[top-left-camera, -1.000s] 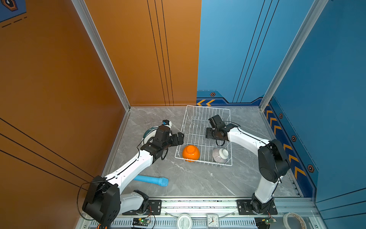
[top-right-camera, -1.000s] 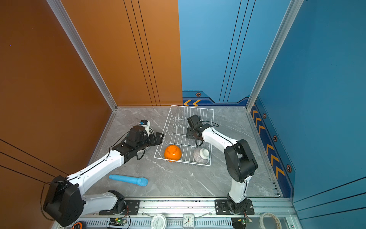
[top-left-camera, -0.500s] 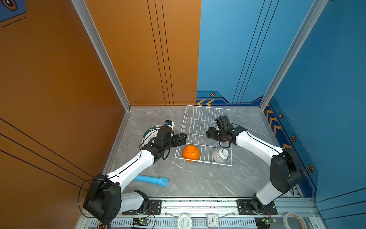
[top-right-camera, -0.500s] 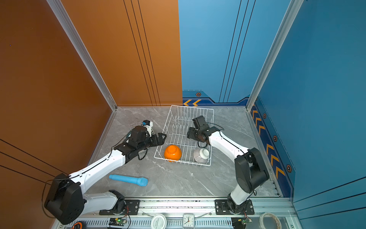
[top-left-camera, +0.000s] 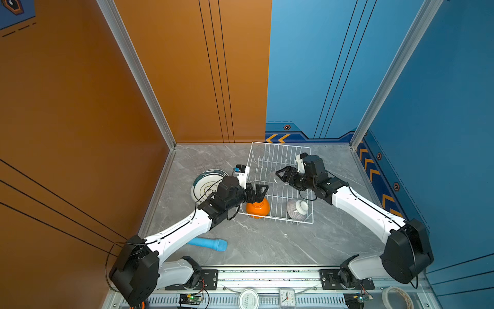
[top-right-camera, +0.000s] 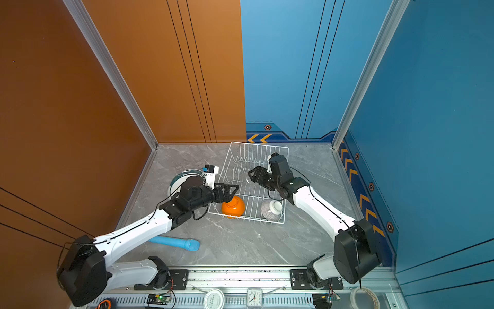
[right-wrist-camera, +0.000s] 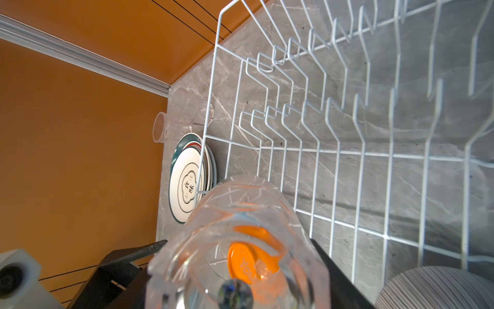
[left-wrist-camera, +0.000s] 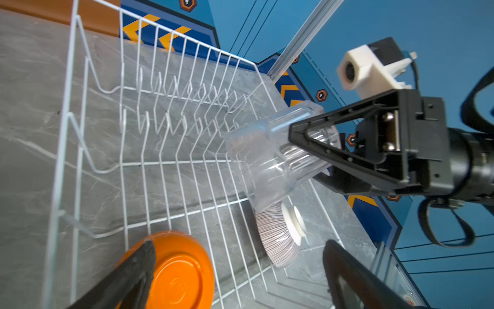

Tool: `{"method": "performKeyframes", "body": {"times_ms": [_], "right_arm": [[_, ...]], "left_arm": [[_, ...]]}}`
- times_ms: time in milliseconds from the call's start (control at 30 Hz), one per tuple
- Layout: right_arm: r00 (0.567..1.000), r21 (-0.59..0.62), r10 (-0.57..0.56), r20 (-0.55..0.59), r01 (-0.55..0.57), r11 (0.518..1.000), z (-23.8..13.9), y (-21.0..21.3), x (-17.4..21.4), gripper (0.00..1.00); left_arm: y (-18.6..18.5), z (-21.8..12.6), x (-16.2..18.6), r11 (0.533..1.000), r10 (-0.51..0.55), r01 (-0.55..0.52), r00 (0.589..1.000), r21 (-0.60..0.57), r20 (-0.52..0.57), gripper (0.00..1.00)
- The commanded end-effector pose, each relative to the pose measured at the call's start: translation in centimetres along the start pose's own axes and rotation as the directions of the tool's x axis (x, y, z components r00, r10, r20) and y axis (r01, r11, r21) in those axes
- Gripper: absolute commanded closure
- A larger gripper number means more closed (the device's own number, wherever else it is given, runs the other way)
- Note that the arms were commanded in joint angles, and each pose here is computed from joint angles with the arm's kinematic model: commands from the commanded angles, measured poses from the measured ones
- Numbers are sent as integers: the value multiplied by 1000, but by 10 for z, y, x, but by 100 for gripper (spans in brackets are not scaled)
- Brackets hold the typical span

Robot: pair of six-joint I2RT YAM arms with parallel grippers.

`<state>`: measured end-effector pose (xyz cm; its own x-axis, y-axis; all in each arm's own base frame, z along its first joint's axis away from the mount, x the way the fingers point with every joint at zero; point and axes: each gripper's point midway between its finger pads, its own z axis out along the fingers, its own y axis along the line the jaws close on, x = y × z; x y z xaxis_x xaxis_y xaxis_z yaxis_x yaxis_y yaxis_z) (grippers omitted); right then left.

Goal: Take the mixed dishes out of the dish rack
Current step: 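Grasp the third clear cup with the left gripper beside the right gripper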

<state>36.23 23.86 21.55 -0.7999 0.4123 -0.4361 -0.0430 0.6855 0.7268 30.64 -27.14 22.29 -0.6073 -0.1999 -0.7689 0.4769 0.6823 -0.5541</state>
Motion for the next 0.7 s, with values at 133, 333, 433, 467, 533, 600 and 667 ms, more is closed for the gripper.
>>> {"method": "performKeyframes", "body": {"times_ms": [133,333,433,467,533,600,667], "right_arm": [[999,-215,47,3,-46,976,-13,39,-4,37],[999,-229,40,22,-34,973,-24,41,-3,37],[999,-240,37,28,-29,970,-28,43,-3,36],[999,-245,39,25,-31,969,-29,43,-2,36],[999,-257,41,14,-36,966,-28,45,0,36],[999,-274,48,1,-46,961,-27,47,1,36],[998,-291,55,-17,-57,955,-25,49,4,36]], "left_arm": [[-37,6,-10,986,29,-35,999,162,39,3],[-48,13,-11,979,40,-46,999,199,31,16],[-51,17,-11,976,45,-50,999,210,30,20],[-52,18,-12,976,46,-52,998,213,33,21],[-53,20,-13,974,48,-55,998,219,37,21],[-54,23,-13,973,52,-59,998,224,37,22],[-56,26,-14,971,55,-62,998,231,37,23]]}}
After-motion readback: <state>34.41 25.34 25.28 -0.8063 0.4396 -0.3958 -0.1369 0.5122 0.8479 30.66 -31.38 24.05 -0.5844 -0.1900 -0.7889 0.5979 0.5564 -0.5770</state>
